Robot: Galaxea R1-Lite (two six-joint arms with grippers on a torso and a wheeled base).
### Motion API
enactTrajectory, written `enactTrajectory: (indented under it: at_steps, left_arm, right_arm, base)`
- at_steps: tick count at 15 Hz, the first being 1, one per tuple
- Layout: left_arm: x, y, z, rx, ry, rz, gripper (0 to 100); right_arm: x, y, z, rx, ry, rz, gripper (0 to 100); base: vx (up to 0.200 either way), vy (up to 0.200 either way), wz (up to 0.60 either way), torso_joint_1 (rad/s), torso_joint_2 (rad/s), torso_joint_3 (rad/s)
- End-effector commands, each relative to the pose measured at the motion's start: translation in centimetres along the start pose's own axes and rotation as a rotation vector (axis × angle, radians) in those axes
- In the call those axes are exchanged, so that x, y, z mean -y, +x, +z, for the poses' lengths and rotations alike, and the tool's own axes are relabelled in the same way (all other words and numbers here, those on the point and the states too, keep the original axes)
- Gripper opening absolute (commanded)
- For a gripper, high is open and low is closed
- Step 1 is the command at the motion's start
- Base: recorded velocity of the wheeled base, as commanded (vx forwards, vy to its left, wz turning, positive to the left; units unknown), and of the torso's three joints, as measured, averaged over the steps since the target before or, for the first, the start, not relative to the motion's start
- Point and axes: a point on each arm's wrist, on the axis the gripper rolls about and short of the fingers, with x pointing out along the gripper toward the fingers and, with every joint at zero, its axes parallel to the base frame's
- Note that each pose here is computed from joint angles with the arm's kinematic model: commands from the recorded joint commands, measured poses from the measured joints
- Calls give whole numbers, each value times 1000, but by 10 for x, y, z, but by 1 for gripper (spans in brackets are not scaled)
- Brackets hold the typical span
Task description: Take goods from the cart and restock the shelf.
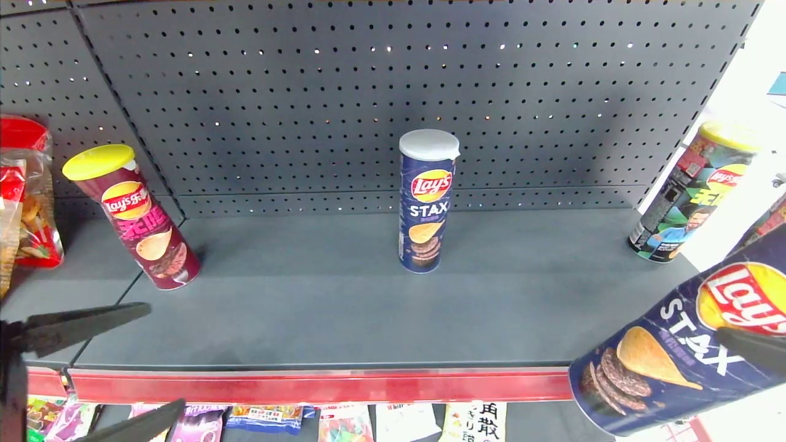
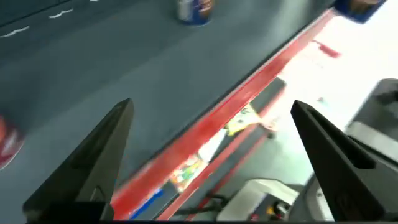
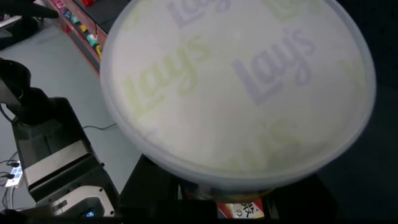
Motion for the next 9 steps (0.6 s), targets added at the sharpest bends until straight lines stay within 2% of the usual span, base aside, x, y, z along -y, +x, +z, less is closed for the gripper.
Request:
enactTrajectory:
  at_steps: [1,3,6,7,9]
  left_arm:
    - [-25,82,31,-91,-21,-208,100]
    - [-34,116,48,-98,-13,-241,100]
    - [-50,161,57,-121,-17,-249,100]
    - [-52,169,59,-122,-12,-255,100]
    - [-58,192,65,-110,33,-266,100]
  right_arm:
    - [0,0,-1,-6,4,-3,0]
    - [1,1,0,-6,4,-5,0]
    - [2,3,-1,-10,6,-6,0]
    - [2,3,-1,-10,6,-6,0]
    - [2,3,0,-9,5,-6,0]
  base:
    - [0,0,0,0,0,0]
    - [0,0,0,0,0,0]
    - [0,0,0,0,0,0]
    - [0,0,0,0,0,0]
    - [0,0,0,0,0,0]
